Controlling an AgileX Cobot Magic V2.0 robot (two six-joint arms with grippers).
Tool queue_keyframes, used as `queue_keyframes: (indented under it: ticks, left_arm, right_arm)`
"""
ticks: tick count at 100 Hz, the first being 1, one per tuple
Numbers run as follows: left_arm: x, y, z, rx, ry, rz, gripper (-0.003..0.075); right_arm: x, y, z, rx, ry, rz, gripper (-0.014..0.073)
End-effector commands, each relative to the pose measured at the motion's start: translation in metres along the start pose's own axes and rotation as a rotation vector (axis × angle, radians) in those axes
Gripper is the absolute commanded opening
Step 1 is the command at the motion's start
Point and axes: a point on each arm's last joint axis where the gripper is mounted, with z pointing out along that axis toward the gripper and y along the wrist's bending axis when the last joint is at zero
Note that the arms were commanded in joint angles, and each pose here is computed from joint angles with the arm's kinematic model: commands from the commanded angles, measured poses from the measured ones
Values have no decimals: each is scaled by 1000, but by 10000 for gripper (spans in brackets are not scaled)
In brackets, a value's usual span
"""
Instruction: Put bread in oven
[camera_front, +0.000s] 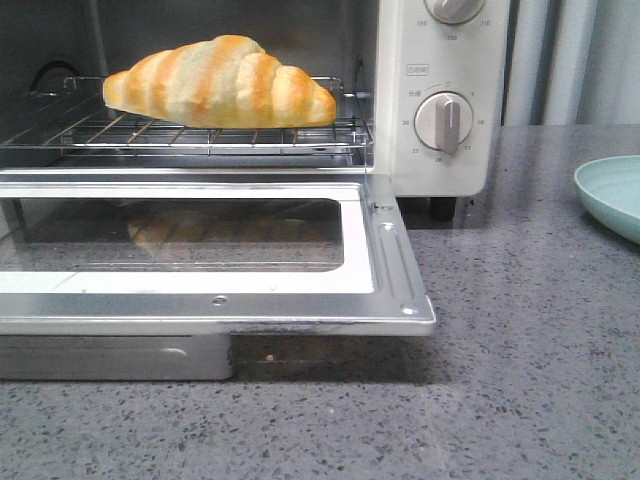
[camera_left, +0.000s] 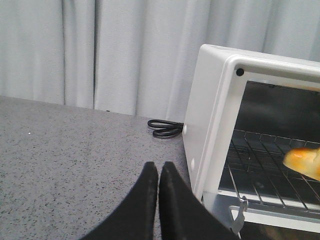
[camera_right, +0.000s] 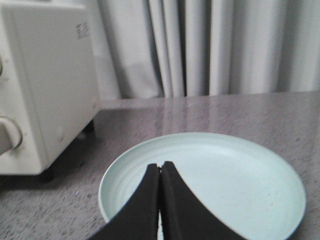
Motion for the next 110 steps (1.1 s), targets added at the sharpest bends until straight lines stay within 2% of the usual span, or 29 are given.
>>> queue_keyframes:
  ticks: [1, 26, 50, 82, 110]
  left_arm:
    - [-15, 0, -7, -16, -107, -10, -21]
    - [-15, 0, -7, -16, -107, -10, -21]
    - [-15, 0, -7, -16, -107, -10, -21]
    - [-15, 0, -7, -16, -107, -10, -21]
    - [-15, 0, -7, -16, -107, -10, -21]
  right_arm:
    - [-16, -1, -3, 26, -121, -16, -48]
    - [0, -2, -11, 37, -119, -24, -48]
    - [14, -3, -10, 44, 41, -52, -48]
    - [22, -4, -11, 58, 133, -97, -48]
    - [35, -6, -14, 69, 275, -103, -48]
